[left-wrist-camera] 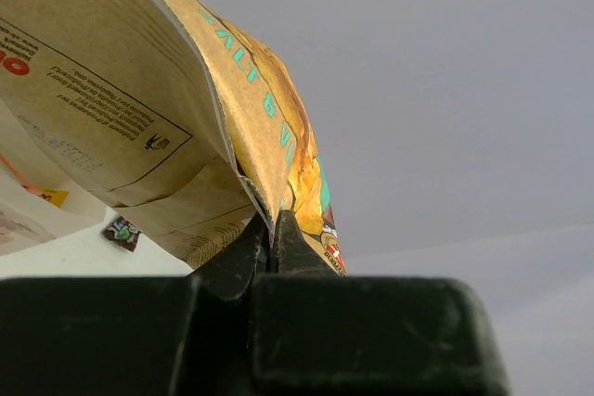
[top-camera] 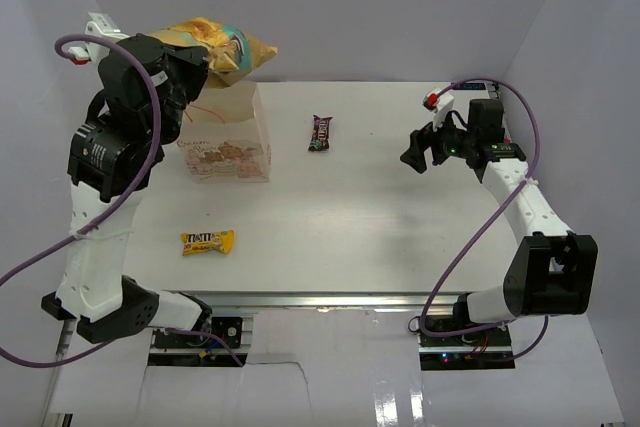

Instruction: Place the snacks into the paper bag

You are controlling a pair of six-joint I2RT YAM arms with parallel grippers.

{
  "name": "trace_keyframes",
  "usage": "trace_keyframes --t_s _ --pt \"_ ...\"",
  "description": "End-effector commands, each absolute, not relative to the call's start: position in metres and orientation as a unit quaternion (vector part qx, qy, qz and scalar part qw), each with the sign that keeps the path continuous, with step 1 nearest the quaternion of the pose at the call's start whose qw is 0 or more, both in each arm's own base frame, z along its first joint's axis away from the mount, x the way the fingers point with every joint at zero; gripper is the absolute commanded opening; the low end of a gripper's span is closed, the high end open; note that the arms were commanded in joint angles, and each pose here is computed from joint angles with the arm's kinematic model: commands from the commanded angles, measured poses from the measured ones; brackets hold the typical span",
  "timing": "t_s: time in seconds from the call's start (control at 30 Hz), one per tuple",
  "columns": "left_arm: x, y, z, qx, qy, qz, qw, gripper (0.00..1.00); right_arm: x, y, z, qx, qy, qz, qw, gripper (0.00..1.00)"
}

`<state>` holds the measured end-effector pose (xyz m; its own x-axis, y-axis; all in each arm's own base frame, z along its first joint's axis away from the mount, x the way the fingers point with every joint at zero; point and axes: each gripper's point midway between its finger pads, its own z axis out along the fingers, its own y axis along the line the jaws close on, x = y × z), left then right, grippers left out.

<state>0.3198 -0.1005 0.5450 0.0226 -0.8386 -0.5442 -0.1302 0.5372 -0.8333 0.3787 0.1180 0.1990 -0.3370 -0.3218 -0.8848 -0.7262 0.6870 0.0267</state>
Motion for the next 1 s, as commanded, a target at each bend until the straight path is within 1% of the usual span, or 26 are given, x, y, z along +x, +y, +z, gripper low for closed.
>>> trace_keyframes --t_s 0.0,0.47,0.73,0.97 --pt "0.305 -0.075 0.558 -0.414 0.598 -0.282 0.626 0.0 0.383 0.116 0.209 -0.327 0.781 0.207 0.491 0.9" --pt "0.311 -0.065 0.515 -0.43 0.625 -0.216 0.615 0.0 0.383 0.115 0.205 -0.319 0.782 0.205 0.495 0.9" --pt "0.333 -0.054 0.483 -0.438 0.648 -0.185 0.594 0.0 0.382 0.113 0.202 -0.317 0.783 0.2 0.495 0.9" --pt "0.354 -0.052 0.46 -0.436 0.672 -0.184 0.57 0.0 0.38 0.113 0.2 -0.317 0.785 0.199 0.494 0.9"
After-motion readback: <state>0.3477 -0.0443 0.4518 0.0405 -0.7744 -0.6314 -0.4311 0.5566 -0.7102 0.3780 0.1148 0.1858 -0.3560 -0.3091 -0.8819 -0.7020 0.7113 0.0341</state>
